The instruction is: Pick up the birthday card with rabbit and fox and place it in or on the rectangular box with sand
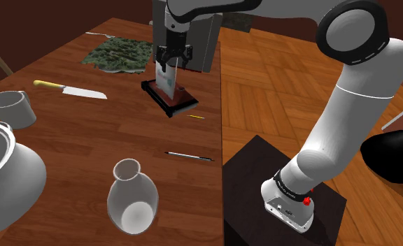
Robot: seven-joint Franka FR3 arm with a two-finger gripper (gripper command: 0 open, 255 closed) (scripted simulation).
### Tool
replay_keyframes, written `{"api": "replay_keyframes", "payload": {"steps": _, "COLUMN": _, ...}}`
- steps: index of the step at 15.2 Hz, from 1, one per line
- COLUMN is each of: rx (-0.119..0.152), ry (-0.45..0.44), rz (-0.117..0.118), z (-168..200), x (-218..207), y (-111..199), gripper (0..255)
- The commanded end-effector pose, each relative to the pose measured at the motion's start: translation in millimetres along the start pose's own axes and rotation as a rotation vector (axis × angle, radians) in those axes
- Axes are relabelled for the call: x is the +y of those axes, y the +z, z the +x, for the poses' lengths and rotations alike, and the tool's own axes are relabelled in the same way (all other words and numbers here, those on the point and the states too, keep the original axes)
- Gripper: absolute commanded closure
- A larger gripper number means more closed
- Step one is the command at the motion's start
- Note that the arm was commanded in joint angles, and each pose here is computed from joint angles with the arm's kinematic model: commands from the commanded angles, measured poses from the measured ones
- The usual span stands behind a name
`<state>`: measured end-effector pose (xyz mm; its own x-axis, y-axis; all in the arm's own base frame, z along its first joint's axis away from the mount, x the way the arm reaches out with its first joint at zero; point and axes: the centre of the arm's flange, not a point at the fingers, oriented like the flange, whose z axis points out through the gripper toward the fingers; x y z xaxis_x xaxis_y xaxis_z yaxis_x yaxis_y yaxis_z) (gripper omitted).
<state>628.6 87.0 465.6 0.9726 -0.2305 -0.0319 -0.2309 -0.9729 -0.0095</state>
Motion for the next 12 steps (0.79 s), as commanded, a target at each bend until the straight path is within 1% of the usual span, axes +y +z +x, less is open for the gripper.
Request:
{"api": "replay_keyframes", "payload": {"steps": 1, "rx": 0.000, "ry": 0.000, "rz": 0.000, "z": 0, "x": 0, "y": -13, "gripper": 0}}
{"api": "replay_keyframes", "payload": {"steps": 4, "rx": 0.000, "ry": 0.000, "rz": 0.000, "z": 0, "x": 0, "y": -50, "gripper": 0}}
{"api": "replay_keyframes", "payload": {"steps": 12, "rx": 0.000, "ry": 0.000, "rz": 0.000, "z": 0, "x": 0, "y": -50, "gripper": 0}}
